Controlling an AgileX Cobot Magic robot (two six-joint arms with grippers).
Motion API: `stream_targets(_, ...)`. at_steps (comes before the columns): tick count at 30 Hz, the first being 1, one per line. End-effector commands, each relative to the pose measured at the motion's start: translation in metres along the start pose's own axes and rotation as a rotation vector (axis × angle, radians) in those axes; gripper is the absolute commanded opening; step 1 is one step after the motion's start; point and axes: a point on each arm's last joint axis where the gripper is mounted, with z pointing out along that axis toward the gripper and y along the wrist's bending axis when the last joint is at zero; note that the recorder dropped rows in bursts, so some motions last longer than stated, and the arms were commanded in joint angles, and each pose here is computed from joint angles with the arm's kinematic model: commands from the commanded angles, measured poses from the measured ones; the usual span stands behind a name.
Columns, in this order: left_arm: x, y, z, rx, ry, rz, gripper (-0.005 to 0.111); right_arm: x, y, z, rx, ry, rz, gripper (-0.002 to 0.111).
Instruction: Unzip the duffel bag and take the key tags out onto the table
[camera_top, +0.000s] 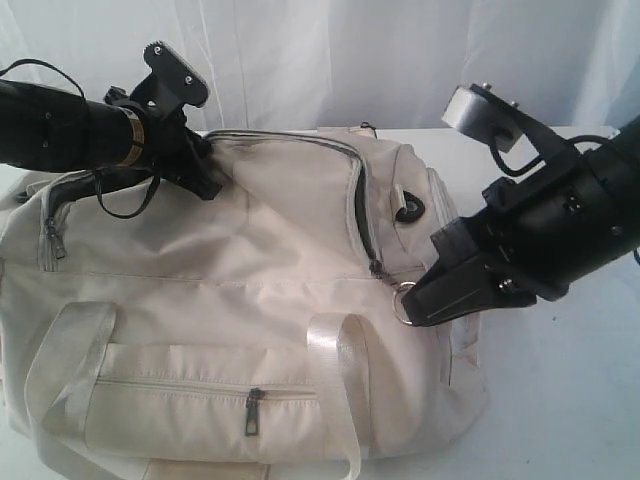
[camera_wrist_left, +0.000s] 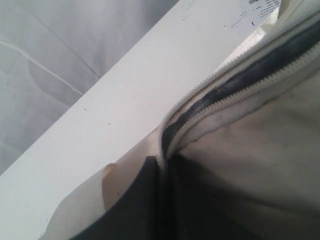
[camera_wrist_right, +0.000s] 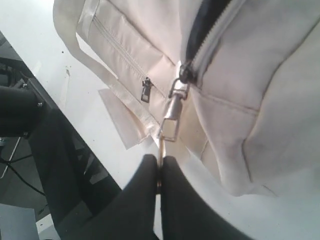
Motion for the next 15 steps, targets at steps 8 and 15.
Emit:
stream_targets(8, -0.027, 0.018, -0.034, -0.079, -0.082, -0.100, 0.029, 0.018, 0.008, -0.003, -0.019, 0.043, -0.014, 0.000)
stream_targets(15, -0.072, 0.042, -0.123, -0.112, -0.304, -0.337, 0.068, 0.002, 0.002, -0.004, 0.048, -0.131, 0.006, 0.031)
